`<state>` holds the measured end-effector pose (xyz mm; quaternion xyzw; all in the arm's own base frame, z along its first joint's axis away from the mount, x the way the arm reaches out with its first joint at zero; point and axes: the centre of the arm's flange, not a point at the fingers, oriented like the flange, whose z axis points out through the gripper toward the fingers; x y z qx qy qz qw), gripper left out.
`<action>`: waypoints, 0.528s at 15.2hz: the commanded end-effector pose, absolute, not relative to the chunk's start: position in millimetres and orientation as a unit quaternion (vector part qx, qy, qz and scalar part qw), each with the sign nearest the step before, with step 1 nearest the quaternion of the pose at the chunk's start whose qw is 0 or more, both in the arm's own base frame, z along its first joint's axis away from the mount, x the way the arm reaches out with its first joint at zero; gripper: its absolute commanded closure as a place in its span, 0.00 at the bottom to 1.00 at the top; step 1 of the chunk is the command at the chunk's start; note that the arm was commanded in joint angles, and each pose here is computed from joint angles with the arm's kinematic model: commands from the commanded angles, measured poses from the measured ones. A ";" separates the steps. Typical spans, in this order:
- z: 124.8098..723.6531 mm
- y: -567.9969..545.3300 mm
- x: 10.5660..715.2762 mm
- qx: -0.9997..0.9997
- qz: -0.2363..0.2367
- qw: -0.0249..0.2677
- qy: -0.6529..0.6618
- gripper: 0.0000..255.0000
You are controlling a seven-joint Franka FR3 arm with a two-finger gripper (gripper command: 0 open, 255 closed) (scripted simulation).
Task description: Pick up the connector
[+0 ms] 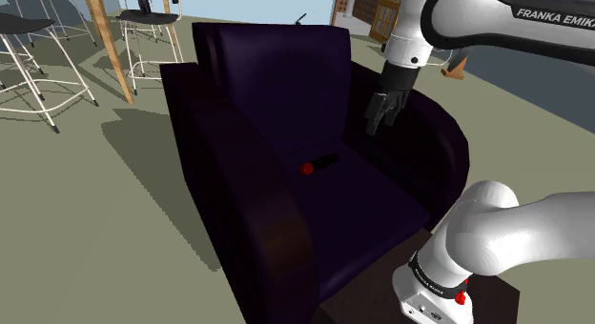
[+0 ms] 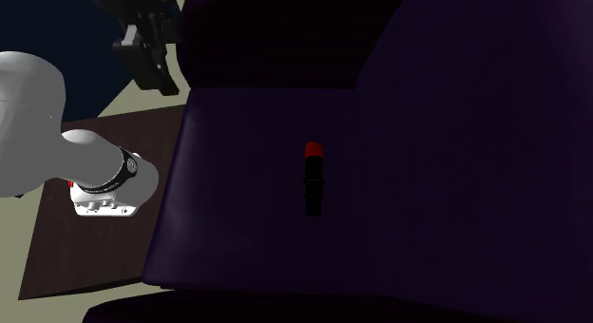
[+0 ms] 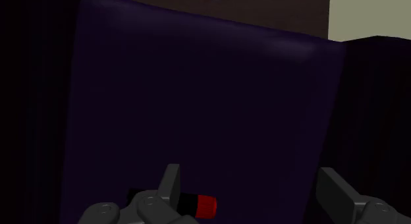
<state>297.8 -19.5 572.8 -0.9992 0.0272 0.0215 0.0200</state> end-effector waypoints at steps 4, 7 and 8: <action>543.0 -40.4 312.4 -0.999 0.020 0.019 -0.032 0.00; 513.3 -59.5 329.4 -0.996 0.019 0.018 -0.091 0.00; 503.4 -65.3 335.6 -0.994 0.019 0.017 -0.111 0.00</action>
